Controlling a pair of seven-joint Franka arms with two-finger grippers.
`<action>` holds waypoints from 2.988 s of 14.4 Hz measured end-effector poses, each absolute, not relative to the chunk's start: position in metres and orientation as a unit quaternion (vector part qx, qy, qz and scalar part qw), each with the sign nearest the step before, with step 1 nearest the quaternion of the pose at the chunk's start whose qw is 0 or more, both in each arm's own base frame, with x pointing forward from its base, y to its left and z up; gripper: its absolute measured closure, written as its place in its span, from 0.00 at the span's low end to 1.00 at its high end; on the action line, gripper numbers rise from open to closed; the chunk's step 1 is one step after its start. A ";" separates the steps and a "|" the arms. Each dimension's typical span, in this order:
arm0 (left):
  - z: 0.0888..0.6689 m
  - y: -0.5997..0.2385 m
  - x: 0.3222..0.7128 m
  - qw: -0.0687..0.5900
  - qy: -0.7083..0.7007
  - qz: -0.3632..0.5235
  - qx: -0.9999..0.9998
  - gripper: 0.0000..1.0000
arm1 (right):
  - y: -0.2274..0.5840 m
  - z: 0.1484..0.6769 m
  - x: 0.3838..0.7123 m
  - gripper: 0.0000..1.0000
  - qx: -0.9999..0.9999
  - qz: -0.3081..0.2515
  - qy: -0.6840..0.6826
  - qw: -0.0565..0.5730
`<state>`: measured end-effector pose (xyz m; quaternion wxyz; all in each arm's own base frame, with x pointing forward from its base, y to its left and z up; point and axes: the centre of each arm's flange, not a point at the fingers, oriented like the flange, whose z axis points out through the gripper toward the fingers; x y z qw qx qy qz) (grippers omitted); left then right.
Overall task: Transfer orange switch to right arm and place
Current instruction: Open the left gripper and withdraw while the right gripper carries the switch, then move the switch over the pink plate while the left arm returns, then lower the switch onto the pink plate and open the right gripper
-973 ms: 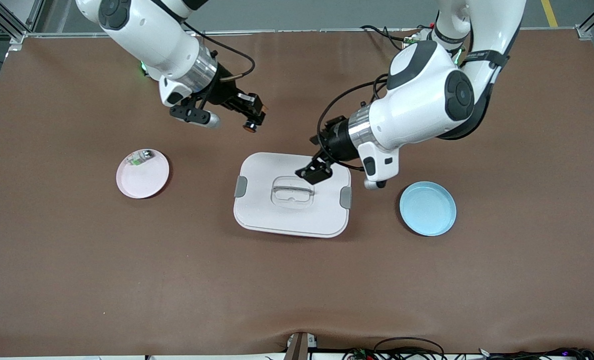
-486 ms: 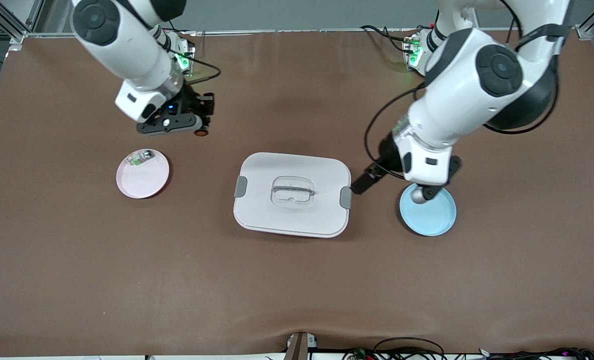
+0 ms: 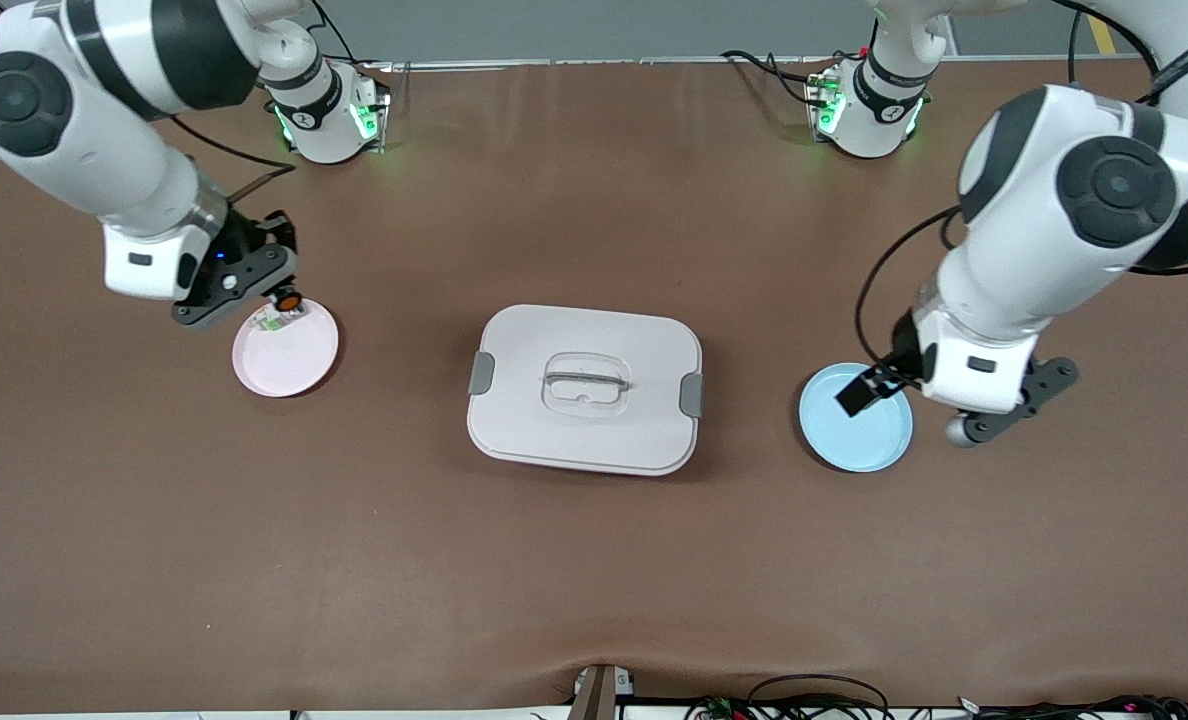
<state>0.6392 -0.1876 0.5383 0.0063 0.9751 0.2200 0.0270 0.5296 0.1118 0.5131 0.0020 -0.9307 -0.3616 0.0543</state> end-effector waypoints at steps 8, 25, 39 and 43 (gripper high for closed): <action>0.627 -0.081 0.599 -0.029 0.057 0.022 0.998 0.00 | 0.001 0.416 0.533 0.66 -0.848 0.004 -0.530 -0.009; 0.657 -0.059 0.535 -0.024 0.005 -0.004 1.000 0.00 | -0.021 0.277 0.488 0.66 -0.798 0.011 -0.602 -0.037; 0.645 -0.064 0.533 -0.026 0.000 -0.019 0.999 0.00 | -0.015 0.206 0.485 0.66 -0.791 0.010 -0.611 -0.030; 0.645 -0.070 0.532 -0.026 -0.007 -0.018 0.999 0.00 | -0.012 0.196 0.484 0.66 -0.789 0.011 -0.614 -0.027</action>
